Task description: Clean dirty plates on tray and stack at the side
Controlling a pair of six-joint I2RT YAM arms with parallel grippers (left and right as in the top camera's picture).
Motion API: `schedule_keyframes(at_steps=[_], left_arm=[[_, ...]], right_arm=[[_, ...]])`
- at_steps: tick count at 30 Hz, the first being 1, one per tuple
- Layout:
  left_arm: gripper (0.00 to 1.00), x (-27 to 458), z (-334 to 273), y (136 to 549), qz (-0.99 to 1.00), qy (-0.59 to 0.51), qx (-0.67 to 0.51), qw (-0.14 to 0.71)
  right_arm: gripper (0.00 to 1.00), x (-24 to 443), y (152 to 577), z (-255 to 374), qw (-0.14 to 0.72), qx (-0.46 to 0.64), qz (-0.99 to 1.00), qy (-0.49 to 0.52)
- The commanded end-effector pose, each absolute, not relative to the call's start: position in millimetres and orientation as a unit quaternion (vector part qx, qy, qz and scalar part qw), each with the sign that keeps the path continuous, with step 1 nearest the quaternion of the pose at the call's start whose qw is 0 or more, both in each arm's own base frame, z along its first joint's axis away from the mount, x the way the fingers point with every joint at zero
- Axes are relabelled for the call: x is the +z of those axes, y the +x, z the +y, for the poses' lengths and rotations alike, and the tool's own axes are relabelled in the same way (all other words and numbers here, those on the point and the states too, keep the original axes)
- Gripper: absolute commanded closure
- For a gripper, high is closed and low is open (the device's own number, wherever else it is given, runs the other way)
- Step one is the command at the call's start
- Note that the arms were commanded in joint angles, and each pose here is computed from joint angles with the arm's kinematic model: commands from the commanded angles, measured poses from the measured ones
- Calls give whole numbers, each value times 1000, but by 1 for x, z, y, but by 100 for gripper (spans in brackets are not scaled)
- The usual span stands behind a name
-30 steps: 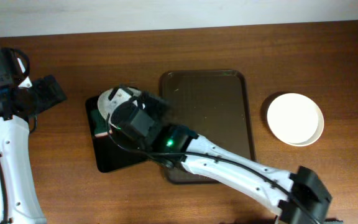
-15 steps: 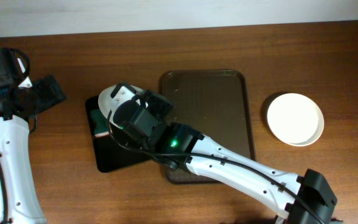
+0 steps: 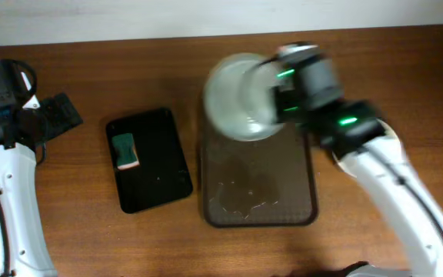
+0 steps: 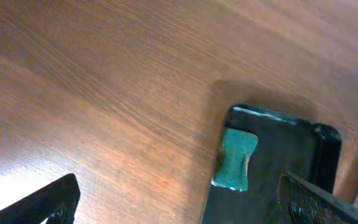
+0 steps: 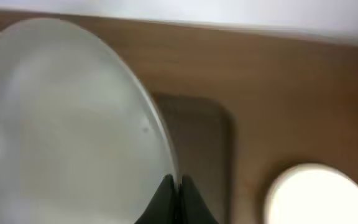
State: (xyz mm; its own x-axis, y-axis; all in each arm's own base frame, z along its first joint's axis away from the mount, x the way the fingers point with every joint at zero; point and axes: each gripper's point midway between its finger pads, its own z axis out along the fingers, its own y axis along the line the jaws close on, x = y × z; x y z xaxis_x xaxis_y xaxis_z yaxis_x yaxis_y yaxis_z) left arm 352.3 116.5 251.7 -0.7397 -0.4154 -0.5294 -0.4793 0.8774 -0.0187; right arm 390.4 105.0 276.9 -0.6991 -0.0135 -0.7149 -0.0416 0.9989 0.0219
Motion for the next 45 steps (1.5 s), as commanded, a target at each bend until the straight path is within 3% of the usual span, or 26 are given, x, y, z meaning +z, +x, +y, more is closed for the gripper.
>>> schedule_keyframes(at_steps=[1,3,6,9,12,14,16,17,18,20,21,22,24,28,30,36,39,42,45], left_arm=[[0,258,119,350,926,-246,63,278],[0,258,119,350,926,-246,63,278],[0,258,119,350,926,-246,63,278],[0,258,119,350,926,-246,63,278],[0,258,119,350,926,-246,63,278],[0,258,119,350,926,-246,63,278],[0,258,119,350,926,-246,63,278],[0,258,119,350,926,-246,63,278],[0,258,119,350,926,-246,63,278],[0,258,119,350,926,-246,63,278],[0,258,119,350,926,-246,63,278],[0,258,119,350,926,-246,63,278],[0,258,119,350,926,-246,63,278],[0,258,119,350,926,-246,63,278],[0,258,119,350,926,-246,63,278],[0,258,119,350,926,-246,63,278],[0,258,119,350,926,-246,63,278],[0,258,119,350,926,-246,63,278],[0,258,119,350,926,-246,63,278]], right_arm=[[96,251,383,-3,299,122,933,159],[96,229,367,-82,267,97,922,265],[96,159,308,-184,182,73,884,425],[96,88,281,-190,140,78,872,462],[95,66,282,-177,140,85,878,450],[53,81,296,-173,169,107,882,427],[41,145,316,-150,250,170,883,360],[39,171,316,-138,273,181,881,342],[39,217,313,-93,319,220,888,247],[36,261,294,-18,363,235,897,87],[25,281,281,23,385,243,890,8],[2,299,270,51,407,253,877,-44],[1,317,251,85,432,260,856,-118],[2,319,246,49,473,123,866,-103],[2,314,234,43,509,53,841,-176],[2,195,214,31,603,-10,779,-172],[2,165,226,31,636,-3,756,-156],[2,164,243,33,691,-12,705,-162],[2,162,243,35,688,-9,707,-164]])
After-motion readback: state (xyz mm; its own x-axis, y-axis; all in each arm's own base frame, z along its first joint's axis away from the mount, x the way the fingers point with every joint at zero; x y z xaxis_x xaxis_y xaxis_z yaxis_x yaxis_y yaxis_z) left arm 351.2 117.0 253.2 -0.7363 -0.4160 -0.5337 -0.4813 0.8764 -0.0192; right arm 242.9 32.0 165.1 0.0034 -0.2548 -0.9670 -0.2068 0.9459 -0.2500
